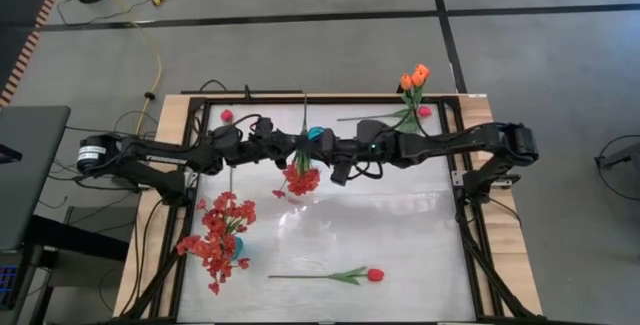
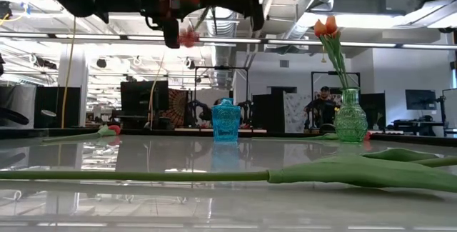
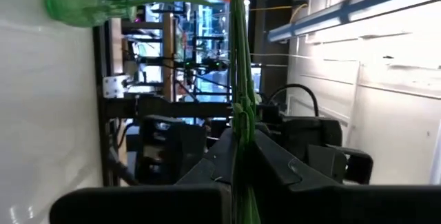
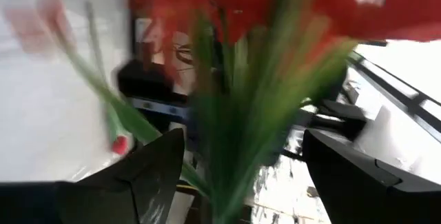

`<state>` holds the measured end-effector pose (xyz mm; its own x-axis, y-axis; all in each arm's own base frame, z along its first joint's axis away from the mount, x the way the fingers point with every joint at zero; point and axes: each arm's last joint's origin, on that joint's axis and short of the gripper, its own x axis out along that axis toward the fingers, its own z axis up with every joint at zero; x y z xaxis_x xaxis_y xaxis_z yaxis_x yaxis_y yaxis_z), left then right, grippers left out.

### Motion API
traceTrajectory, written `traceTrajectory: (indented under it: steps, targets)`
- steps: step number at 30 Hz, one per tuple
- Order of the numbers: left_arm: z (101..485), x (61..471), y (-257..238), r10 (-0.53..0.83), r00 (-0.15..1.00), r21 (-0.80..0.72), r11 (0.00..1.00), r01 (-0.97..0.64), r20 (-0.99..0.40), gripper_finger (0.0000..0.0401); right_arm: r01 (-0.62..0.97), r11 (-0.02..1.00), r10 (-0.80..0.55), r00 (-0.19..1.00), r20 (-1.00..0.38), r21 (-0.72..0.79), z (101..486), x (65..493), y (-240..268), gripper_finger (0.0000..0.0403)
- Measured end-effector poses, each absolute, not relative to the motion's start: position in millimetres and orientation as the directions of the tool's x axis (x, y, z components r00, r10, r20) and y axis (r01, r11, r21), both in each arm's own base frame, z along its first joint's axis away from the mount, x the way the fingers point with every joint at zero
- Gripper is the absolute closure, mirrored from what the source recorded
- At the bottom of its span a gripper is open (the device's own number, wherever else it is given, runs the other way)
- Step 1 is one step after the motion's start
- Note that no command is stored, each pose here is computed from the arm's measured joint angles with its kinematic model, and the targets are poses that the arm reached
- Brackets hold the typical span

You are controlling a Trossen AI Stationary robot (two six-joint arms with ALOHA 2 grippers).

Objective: Sort flowers into vase by color
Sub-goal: Put the red flowers into the bottom blue vase

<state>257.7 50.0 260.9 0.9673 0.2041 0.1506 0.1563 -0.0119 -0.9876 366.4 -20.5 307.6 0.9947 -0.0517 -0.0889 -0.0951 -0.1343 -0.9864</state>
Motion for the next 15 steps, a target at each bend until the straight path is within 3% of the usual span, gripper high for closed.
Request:
traceTrajectory:
  steps: [5, 11, 15]
  targets:
    - [260.1, 258.1, 49.5, 0.190, 0.971, -0.989, 0.005, 0.146, 0.144, 0.0390, -0.111, -0.133, -0.053, 0.993, -0.105, -0.985, 298.5, 372.4, -20.8, 0.0084]
    - [259.3, 258.3, 48.8, 0.147, 0.980, -0.991, 0.003, 0.137, 0.136, 0.0390, -0.040, -0.134, -0.062, 0.998, -0.032, -0.990, 302.6, 375.1, -24.0, 0.0102]
    - [259.3, 258.3, 48.6, 0.135, 0.981, -0.991, 0.004, 0.137, 0.136, 0.0390, -0.036, -0.089, -0.072, 0.997, -0.029, -0.995, 302.9, 374.8, -28.8, 0.0111]
